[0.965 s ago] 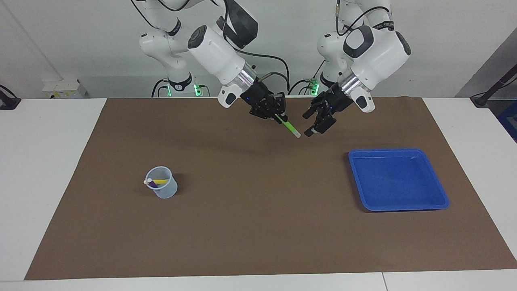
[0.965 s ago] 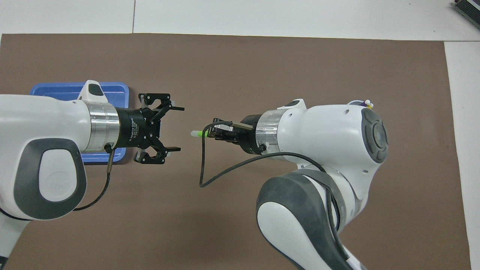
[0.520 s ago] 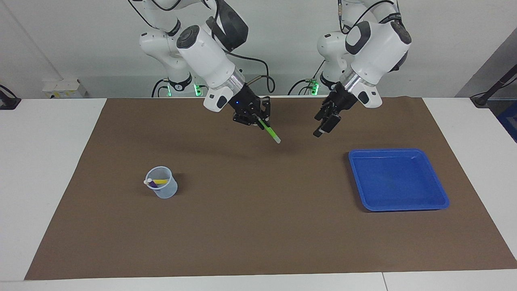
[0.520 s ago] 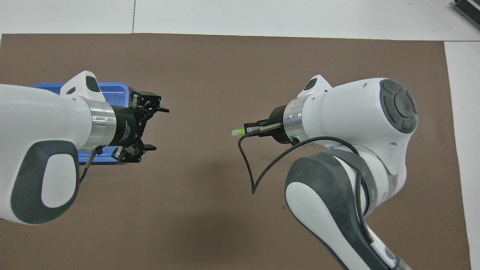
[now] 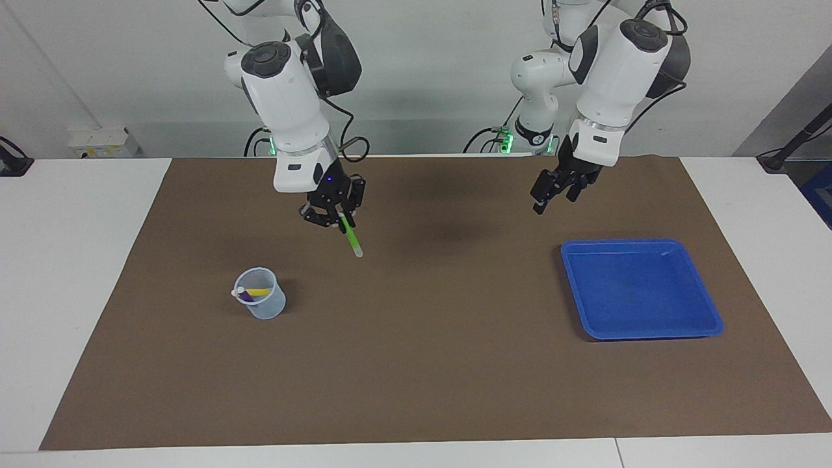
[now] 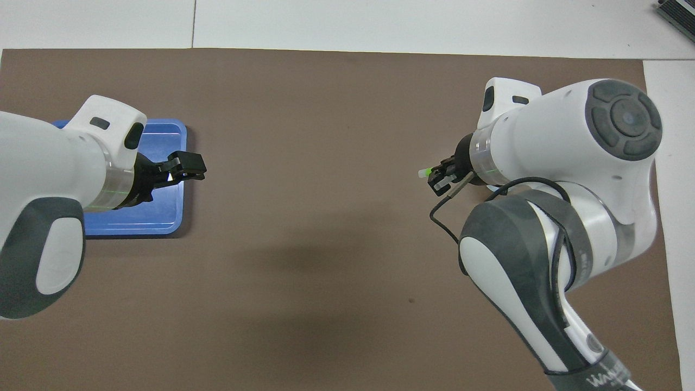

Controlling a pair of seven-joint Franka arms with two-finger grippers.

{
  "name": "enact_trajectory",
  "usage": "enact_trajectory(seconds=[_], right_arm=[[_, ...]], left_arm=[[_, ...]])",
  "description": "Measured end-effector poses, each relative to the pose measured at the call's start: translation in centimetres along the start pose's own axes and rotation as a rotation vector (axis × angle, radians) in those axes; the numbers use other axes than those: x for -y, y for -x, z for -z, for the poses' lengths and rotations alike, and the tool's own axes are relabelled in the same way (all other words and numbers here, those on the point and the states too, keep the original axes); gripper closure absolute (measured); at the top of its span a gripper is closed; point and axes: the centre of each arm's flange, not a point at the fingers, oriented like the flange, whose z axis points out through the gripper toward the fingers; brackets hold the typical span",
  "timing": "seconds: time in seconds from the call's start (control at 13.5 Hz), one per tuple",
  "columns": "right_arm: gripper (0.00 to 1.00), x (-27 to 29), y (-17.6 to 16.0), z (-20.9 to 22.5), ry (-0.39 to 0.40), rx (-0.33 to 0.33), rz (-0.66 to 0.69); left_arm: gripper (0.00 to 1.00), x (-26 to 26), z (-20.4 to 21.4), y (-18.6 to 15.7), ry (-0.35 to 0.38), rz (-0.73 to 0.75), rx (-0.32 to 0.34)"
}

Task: Transfer and insert pens with both arms
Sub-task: 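Insert the green pen into the cup while the left gripper withdraws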

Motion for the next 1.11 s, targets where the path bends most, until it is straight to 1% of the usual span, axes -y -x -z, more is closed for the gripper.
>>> enact_trajectory(seconds=[0.07, 0.22, 0.45, 0.59, 0.74, 0.97, 1.11], right_arm=[[0.82, -1.1, 0.4, 0.0, 0.027, 0.012, 0.066], [0.82, -3.8, 1.5, 0.2, 0.064, 0.031, 0.184], [0.82, -7.6, 3.1, 0.5, 0.129, 0.056, 0.312], [0.82, -9.8, 4.2, 0.1, 0.134, 0.065, 0.342], [0.82, -11.7, 5.1, -1.3, 0.14, 0.062, 0.366], [0.82, -13.3, 6.5, -3.6, 0.142, 0.064, 0.394], [0.82, -13.6, 7.0, -4.3, 0.145, 0.063, 0.395]], left_arm=[[0.0, 1.1, 0.3, -0.6, -0.005, -0.061, -0.006], [0.0, 3.0, 0.6, -1.7, -0.011, -0.134, -0.012], [0.0, 4.3, 0.8, -2.3, -0.015, -0.177, -0.017], [0.0, 5.3, 1.1, -2.8, -0.022, -0.198, -0.025], [0.0, 7.6, 1.4, -3.8, -0.029, -0.226, -0.03], [0.0, 10.9, 1.4, -4.9, -0.038, -0.197, -0.031], [0.0, 11.7, 1.1, -5.1, -0.039, -0.187, -0.025]])
